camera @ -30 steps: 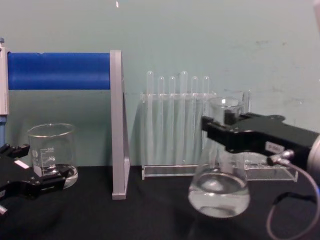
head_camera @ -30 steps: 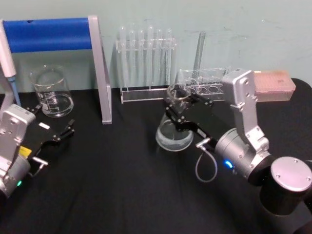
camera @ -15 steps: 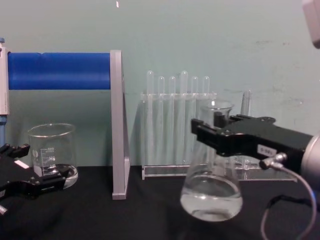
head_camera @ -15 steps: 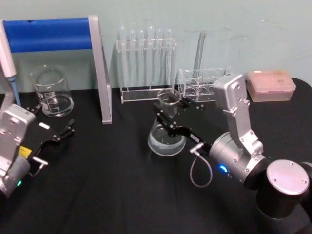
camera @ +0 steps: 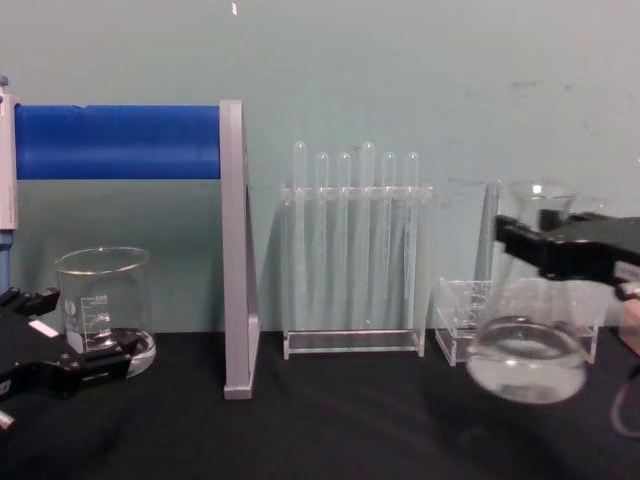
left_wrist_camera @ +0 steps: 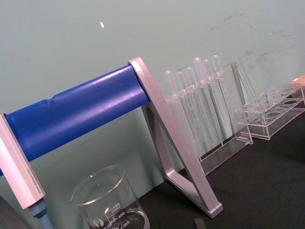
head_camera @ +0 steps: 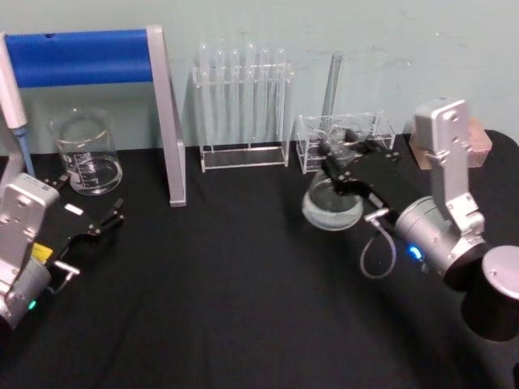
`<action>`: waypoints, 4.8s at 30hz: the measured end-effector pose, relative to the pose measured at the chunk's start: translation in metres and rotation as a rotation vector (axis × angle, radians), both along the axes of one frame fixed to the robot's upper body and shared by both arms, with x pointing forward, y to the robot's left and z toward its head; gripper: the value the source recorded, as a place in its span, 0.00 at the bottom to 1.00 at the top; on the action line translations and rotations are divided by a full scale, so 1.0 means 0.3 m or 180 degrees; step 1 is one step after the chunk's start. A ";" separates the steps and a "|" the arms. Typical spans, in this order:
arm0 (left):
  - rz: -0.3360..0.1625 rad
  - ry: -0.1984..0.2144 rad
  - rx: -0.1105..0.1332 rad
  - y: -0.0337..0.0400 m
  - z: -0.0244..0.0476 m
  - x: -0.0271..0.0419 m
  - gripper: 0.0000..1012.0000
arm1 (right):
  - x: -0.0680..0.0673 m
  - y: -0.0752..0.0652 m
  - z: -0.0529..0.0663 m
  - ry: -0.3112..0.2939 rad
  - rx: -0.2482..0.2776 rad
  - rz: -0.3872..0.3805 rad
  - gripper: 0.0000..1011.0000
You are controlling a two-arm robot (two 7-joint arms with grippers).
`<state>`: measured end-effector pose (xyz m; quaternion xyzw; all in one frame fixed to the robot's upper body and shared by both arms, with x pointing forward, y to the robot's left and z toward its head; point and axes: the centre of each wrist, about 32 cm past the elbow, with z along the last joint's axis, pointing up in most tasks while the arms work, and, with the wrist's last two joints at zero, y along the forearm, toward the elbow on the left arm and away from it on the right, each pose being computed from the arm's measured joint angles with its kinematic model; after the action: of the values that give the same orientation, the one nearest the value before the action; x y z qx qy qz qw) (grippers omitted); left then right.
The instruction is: Grasp the erlenmeyer flask with one hand, shake it three times, then place it back.
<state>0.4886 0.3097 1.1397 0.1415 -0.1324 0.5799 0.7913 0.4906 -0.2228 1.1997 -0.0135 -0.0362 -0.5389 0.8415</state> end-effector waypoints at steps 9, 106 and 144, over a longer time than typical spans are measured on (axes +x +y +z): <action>0.0000 0.0000 0.0000 0.000 0.000 0.000 0.99 | 0.021 -0.087 0.000 -0.0009 -0.0036 -0.0315 0.45; 0.0000 0.0000 0.0000 0.000 0.000 0.000 0.99 | 0.014 -0.117 0.019 -0.0083 -0.0041 -0.0173 0.45; 0.0000 0.0000 0.0000 0.000 0.000 0.000 0.99 | -0.034 -0.017 -0.008 -0.0079 -0.0029 0.0439 0.44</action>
<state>0.4886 0.3097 1.1398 0.1415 -0.1324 0.5799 0.7913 0.4803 -0.2278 1.1974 -0.0081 -0.0499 -0.4796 0.8760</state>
